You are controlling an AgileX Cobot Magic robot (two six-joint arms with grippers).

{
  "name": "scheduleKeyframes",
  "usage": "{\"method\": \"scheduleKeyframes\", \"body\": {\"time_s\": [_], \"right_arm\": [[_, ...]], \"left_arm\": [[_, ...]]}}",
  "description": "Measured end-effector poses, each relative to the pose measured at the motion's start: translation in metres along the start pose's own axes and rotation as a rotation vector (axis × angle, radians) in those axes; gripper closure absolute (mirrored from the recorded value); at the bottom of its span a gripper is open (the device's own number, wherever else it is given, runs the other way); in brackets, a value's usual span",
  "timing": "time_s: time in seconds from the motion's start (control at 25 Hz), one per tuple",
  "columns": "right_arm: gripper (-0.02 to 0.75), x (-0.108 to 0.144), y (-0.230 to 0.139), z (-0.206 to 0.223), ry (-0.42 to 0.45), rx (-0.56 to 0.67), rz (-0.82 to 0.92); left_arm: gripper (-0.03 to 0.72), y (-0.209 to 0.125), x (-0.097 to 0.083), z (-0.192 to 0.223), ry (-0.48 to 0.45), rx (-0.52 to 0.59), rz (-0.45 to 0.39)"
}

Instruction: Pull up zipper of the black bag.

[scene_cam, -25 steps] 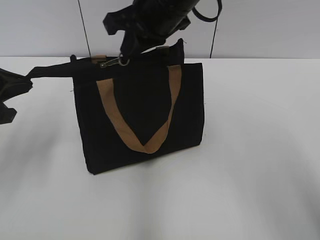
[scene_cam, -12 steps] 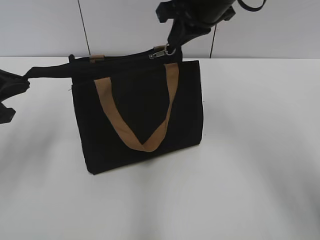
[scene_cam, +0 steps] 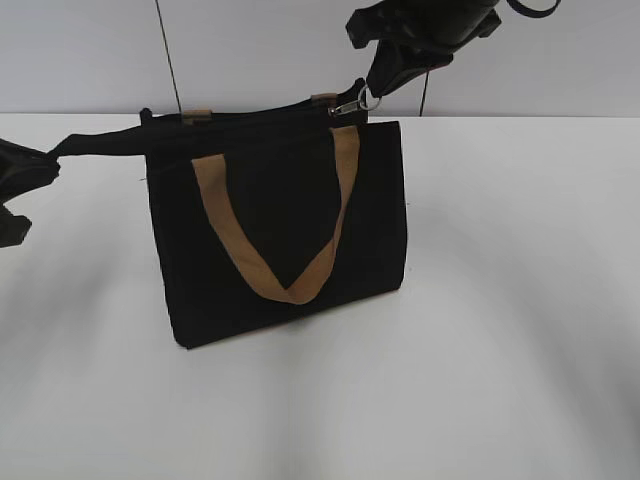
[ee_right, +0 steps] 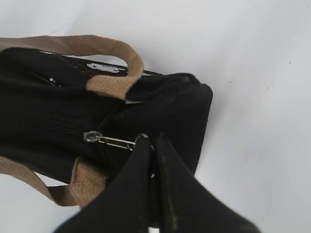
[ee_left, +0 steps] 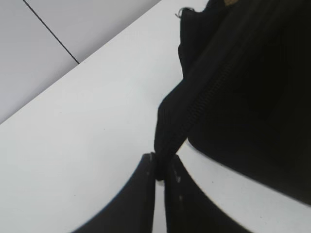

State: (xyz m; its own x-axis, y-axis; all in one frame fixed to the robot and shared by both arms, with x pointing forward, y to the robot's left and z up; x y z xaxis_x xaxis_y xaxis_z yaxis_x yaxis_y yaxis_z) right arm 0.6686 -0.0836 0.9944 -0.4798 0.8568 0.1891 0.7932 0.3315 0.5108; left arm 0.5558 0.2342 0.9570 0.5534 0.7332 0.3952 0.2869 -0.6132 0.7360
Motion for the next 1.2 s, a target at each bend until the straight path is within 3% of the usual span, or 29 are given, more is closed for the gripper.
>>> {"method": "scheduleKeyframes", "body": {"time_s": [0.08,0.2,0.28,0.36,0.44,0.52,0.68,0.88,1.04,1.2], "right_arm": [[0.736,0.000,-0.001,-0.001,0.000,0.003,-0.020],[0.569,-0.001,0.000,-0.006,0.001,-0.002,-0.060],[0.402,0.001,0.003,-0.013,0.006,-0.018,-0.068],[0.304,0.003,0.003,-0.021,0.012,-0.025,-0.071],[0.263,0.007,0.003,-0.030,0.018,-0.029,-0.085],[0.249,0.010,0.002,-0.039,0.023,-0.031,-0.114],[0.243,0.019,-0.003,-0.066,0.036,-0.024,-0.224],[0.243,0.027,-0.018,-0.092,0.054,0.020,-0.351],[0.243,0.017,-0.021,-0.097,-0.007,0.040,-0.379],[0.243,-0.006,-0.023,-0.105,-0.142,0.063,-0.326]], "left_arm": [[0.669,0.000,0.000,0.000,-0.001,-0.001,-0.002],[0.620,0.002,0.000,0.000,0.000,-0.011,-0.035],[0.511,0.005,-0.001,0.000,-0.009,-0.025,-0.059],[0.329,0.008,-0.004,0.000,-0.025,-0.043,-0.073],[0.177,0.012,-0.005,-0.001,-0.033,-0.061,-0.103],[0.097,0.016,-0.003,-0.004,-0.023,-0.082,-0.155],[0.074,0.037,-0.005,-0.021,-0.045,-0.170,-0.249],[0.113,0.050,-0.039,-0.035,-0.246,-0.188,-0.240],[0.125,0.037,-0.046,-0.041,-0.326,-0.027,-0.202],[0.142,0.018,-0.015,-0.049,-0.221,0.223,-0.260]]}}
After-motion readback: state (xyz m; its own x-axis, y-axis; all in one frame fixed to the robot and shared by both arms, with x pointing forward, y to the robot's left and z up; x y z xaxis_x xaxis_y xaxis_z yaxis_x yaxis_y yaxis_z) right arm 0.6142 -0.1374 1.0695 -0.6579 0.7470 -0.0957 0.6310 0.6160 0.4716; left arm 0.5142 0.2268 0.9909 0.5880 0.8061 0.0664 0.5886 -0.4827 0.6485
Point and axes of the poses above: a point on each arm's last joint axis where the gripper is mounted, z pointing out along that axis toward the gripper, x along the wrist's bending axis when the last joint is at zero, y = z × x, the point moved 9 cm from there along z, pointing out along that axis toward the gripper, and after that the axes turned 2 degrees about z, right-handed, at the moved point
